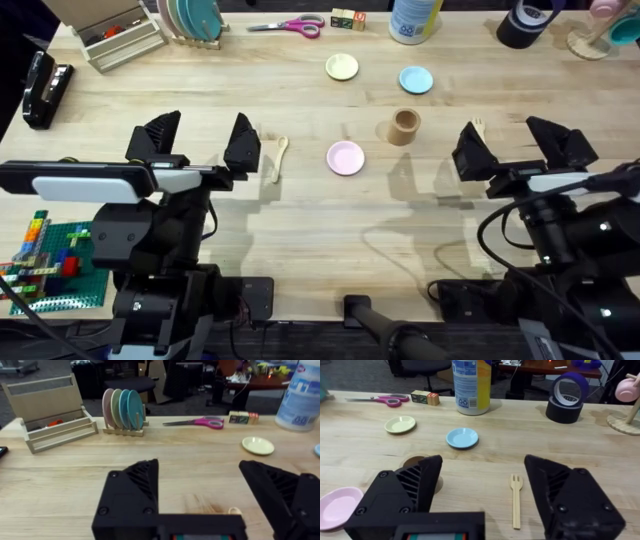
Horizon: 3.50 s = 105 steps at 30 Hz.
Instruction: Pick up a utensil and set it on the pink plate, then put the other utensil in the container.
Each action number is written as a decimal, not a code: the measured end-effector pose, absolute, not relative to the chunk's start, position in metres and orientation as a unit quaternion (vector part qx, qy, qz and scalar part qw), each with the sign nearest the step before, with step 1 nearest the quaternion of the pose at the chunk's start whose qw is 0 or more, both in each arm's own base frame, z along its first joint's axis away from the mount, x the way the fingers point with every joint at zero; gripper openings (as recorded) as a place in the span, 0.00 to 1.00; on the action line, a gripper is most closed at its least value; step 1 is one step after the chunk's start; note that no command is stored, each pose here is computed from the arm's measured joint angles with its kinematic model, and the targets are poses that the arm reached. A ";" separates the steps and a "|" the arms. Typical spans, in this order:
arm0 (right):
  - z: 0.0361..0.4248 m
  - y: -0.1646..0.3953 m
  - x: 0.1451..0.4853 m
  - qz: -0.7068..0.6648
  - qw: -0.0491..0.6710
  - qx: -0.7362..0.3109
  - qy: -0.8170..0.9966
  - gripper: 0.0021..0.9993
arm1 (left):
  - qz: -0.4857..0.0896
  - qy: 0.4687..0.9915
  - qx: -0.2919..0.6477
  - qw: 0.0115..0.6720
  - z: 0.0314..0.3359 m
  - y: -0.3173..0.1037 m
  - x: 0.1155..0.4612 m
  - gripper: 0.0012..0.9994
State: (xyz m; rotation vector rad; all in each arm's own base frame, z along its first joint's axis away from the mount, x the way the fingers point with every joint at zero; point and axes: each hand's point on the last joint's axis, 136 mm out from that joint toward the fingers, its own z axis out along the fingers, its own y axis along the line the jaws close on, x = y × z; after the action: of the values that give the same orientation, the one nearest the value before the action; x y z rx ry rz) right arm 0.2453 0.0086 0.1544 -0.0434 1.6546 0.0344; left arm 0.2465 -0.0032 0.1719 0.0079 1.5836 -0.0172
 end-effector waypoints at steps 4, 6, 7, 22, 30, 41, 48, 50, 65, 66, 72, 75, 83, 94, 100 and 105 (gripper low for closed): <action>0.153 0.009 0.245 0.016 0.675 -0.020 0.738 1.00 | -0.007 0.712 0.004 0.703 0.172 -0.003 0.247 0.99; 0.153 0.009 0.245 0.016 0.675 -0.020 0.738 1.00 | -0.007 0.712 0.004 0.703 0.172 -0.003 0.247 0.99; 0.153 0.009 0.245 0.016 0.675 -0.020 0.737 1.00 | -0.007 0.711 0.004 0.703 0.172 -0.003 0.247 0.99; 0.155 0.010 0.245 0.018 0.677 -0.022 0.736 0.99 | -0.013 0.712 0.010 0.702 0.172 -0.006 0.246 0.99; 0.176 0.014 0.235 0.011 0.666 -0.048 0.744 1.00 | -0.021 0.713 0.018 0.700 0.184 -0.010 0.242 0.99; 0.285 0.001 0.193 -0.018 0.687 -0.024 0.726 1.00 | -0.024 0.723 0.020 0.690 0.271 -0.011 0.203 0.99; 0.305 -0.001 0.183 -0.020 0.625 -0.023 0.780 1.00 | -0.027 0.766 0.022 0.642 0.317 -0.012 0.177 0.99; 0.309 -0.001 0.181 -0.020 0.605 -0.023 0.796 1.00 | -0.028 0.781 0.021 0.624 0.326 -0.012 0.169 0.99; 0.318 0.008 0.169 -0.007 0.469 -0.063 0.881 1.00 | -0.029 0.871 0.042 0.489 0.334 -0.016 0.159 0.99; 0.317 0.010 0.171 -0.003 0.459 -0.066 0.886 1.00 | -0.030 0.878 0.045 0.476 0.331 -0.017 0.160 0.99; 0.306 0.014 0.175 0.011 0.394 -0.075 0.916 1.00 | -0.044 0.917 0.056 0.392 0.310 -0.022 0.172 0.99; 0.306 0.016 0.179 0.019 0.373 -0.077 0.924 1.00 | -0.047 0.929 0.059 0.363 0.302 -0.023 0.180 0.99; 0.294 0.018 0.183 0.030 0.312 -0.078 0.946 1.00 | -0.053 0.946 0.058 0.314 0.285 -0.024 0.199 0.99; 0.284 0.018 0.193 0.032 0.282 -0.076 0.956 1.00 | -0.060 0.966 0.060 0.246 0.260 -0.026 0.213 1.00; 0.284 0.018 0.193 0.032 0.282 -0.075 0.956 1.00 | -0.059 0.975 0.070 0.201 0.236 -0.029 0.237 1.00; 0.284 0.018 0.193 0.032 0.282 -0.075 0.956 1.00 | -0.063 0.974 0.095 0.196 0.205 -0.043 0.251 1.00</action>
State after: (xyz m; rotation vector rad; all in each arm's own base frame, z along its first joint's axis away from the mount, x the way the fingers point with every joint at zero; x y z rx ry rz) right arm 0.1931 0.0178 0.2839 -0.2018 2.5600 0.0865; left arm 0.2510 -0.0427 0.2046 0.2665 2.7280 -0.1758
